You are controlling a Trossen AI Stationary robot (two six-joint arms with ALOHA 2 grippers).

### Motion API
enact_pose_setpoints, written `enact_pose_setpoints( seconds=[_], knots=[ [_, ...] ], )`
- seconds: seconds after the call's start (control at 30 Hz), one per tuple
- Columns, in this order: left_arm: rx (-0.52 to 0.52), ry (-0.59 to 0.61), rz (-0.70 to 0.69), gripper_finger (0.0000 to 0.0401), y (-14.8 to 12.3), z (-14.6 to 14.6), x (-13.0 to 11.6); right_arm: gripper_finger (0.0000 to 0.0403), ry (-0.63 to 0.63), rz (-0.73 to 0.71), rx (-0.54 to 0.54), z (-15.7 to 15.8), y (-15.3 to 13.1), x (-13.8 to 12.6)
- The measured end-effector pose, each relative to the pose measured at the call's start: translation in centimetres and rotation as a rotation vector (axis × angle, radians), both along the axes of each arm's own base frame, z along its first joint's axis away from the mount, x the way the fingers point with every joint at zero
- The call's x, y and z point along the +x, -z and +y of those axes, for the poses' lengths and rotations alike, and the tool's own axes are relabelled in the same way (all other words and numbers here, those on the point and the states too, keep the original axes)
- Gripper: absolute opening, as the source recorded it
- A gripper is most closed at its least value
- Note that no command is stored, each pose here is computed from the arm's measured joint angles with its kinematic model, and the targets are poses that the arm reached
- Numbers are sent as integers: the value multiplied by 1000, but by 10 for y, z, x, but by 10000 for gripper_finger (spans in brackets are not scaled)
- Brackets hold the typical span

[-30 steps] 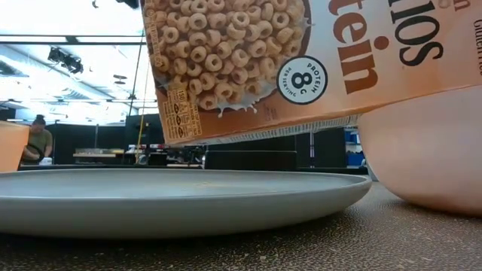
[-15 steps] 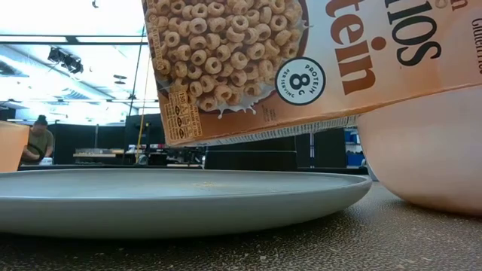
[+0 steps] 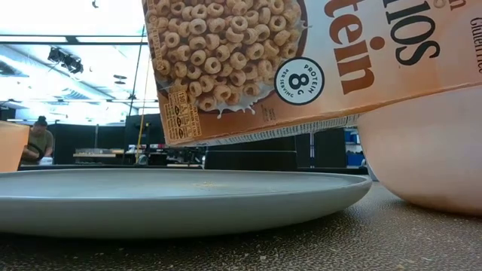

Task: Arrange a breakfast setting
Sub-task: Put cereal into the pink bowl

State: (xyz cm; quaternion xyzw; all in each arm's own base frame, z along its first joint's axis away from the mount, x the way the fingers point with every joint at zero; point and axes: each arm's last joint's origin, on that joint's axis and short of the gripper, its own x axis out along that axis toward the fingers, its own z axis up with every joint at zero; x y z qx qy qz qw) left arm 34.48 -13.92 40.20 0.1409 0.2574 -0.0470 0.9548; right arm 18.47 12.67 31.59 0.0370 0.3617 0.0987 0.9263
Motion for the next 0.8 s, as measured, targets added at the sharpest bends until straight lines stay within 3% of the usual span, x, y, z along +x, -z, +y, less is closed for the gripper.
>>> enact_pose_setpoints(
  seconds=[0.17,0.33,0.43,0.8],
  knots=[
    [12,-54,126,315,5,2,19,11,0,0,0,0,0,0],
    [-41,-100,213,316,7,8,34,11,0,0,0,0,0,0],
    [-109,-83,236,316,4,12,41,11,-1,0,-1,0,0,0],
    [-178,-87,263,316,6,19,45,11,2,-3,-5,0,0,0]
  ],
)
